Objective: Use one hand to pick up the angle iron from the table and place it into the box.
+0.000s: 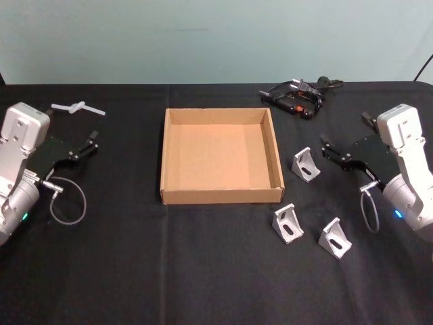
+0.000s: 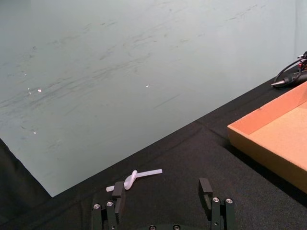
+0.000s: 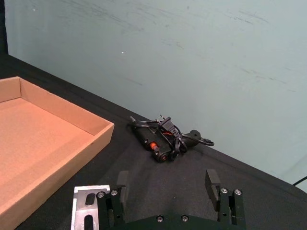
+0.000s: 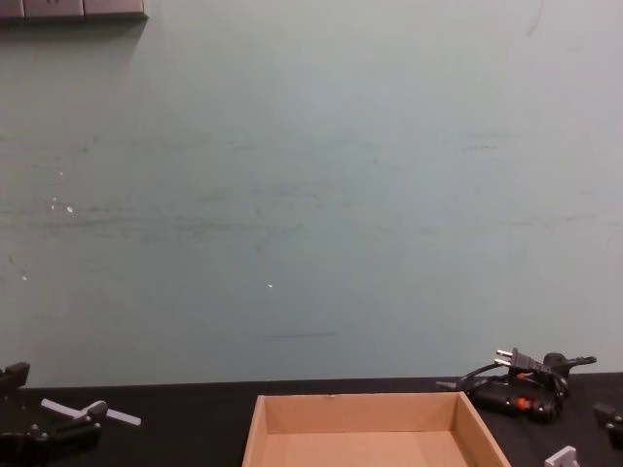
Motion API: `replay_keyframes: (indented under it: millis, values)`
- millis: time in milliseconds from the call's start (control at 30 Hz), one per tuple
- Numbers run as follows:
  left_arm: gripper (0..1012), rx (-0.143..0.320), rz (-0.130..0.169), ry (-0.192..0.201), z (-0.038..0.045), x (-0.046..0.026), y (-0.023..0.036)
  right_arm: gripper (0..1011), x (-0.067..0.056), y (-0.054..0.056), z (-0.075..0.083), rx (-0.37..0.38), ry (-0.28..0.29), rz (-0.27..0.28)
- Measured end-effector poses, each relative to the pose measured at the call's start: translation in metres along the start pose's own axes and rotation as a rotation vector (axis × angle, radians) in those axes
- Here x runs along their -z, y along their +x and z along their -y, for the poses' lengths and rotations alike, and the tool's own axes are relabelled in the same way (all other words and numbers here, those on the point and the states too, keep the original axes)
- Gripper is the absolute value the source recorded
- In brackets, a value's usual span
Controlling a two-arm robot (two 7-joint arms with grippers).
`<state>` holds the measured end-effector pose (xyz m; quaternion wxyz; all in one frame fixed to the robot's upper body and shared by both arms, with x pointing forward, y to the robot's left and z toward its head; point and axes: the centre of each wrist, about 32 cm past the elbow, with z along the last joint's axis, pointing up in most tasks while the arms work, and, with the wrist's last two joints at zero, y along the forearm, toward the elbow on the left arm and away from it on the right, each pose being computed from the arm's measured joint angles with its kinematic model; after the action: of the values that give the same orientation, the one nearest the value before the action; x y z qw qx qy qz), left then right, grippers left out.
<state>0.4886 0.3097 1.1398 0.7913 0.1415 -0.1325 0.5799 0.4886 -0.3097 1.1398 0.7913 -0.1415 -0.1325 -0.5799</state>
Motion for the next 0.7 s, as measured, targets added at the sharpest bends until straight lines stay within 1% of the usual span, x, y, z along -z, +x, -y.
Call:
replay_keyframes:
  millis: [700]
  values:
    - [1005,0.0,0.0,0.0,0.0,0.0,0.0,1003,0.0,0.0,0.0,0.0,0.0,0.0]
